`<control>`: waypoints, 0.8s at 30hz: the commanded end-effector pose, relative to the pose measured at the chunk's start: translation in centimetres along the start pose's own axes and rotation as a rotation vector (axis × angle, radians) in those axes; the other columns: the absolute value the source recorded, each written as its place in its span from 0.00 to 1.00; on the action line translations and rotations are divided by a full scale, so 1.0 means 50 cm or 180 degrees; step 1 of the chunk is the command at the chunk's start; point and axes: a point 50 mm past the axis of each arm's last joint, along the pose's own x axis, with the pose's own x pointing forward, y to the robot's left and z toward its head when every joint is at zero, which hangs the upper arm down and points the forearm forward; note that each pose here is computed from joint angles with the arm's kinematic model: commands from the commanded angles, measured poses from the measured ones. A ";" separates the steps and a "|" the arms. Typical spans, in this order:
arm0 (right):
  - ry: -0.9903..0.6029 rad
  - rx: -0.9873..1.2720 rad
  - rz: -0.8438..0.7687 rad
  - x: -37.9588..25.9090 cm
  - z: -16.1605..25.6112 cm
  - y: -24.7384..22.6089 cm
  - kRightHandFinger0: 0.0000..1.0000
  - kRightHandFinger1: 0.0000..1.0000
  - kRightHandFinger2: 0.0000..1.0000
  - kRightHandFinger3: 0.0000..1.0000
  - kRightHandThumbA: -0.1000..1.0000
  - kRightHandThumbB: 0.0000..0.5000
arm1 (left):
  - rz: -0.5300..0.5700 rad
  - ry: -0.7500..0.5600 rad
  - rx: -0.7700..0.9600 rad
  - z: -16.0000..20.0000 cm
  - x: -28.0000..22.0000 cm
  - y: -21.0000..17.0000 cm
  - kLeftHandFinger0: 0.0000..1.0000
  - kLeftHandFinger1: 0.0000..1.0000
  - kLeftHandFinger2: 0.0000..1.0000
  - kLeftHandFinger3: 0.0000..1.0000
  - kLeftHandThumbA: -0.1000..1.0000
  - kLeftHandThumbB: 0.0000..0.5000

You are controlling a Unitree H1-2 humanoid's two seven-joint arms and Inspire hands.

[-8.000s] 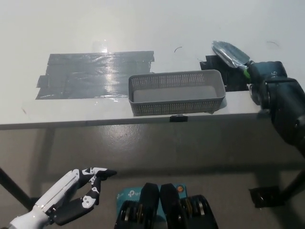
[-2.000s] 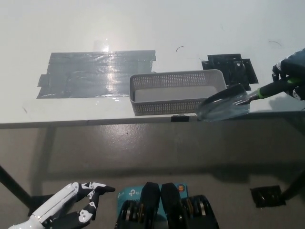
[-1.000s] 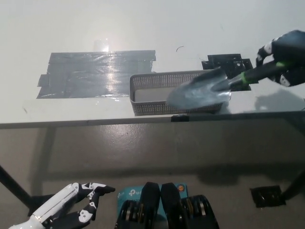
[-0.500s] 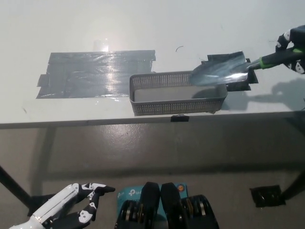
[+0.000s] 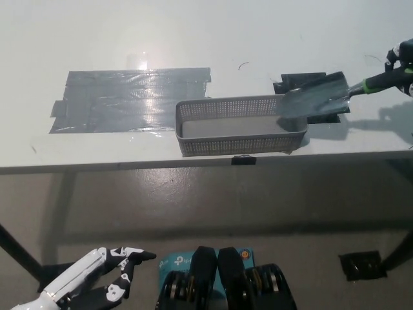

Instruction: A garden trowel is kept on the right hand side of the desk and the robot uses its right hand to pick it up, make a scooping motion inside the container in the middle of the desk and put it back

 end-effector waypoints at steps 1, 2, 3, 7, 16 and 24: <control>0.0093 -0.0295 -0.0429 -0.021 0.010 -0.094 0.00 0.15 0.43 0.14 0.00 0.29 | -0.0043 -0.0138 0.0160 0.032 -0.006 0.018 0.94 0.88 0.81 0.82 1.00 1.00; 0.0169 -0.0366 -0.0373 -0.017 0.012 -0.092 0.00 0.17 0.46 0.19 0.00 0.26 | -0.0025 -0.0130 0.0176 0.036 -0.006 0.018 0.93 0.88 0.81 0.81 1.00 1.00; 0.0213 -0.0409 -0.0335 -0.015 0.012 -0.092 0.00 0.20 0.50 0.22 0.00 0.23 | -0.0025 -0.0136 0.0174 0.037 -0.006 0.018 0.93 0.88 0.81 0.81 1.00 1.00; 0.0264 -0.0584 -0.0322 -0.014 0.029 -0.101 0.00 0.19 0.49 0.21 0.00 0.20 | -0.0016 -0.0150 0.0191 0.041 -0.002 0.020 0.93 0.89 0.81 0.81 1.00 1.00; 0.0110 -0.1008 -0.0368 -0.011 0.119 -0.127 0.00 0.06 0.37 0.43 0.00 0.00 | -0.0026 -0.0181 0.0203 0.056 0.001 0.022 0.93 0.90 0.83 0.86 1.00 1.00; 0.0119 -0.1235 -0.0374 -0.005 0.164 -0.169 0.00 0.00 0.25 0.45 0.00 0.00 | -0.0033 -0.0209 0.0227 0.068 0.007 0.026 0.94 0.90 0.81 0.85 1.00 1.00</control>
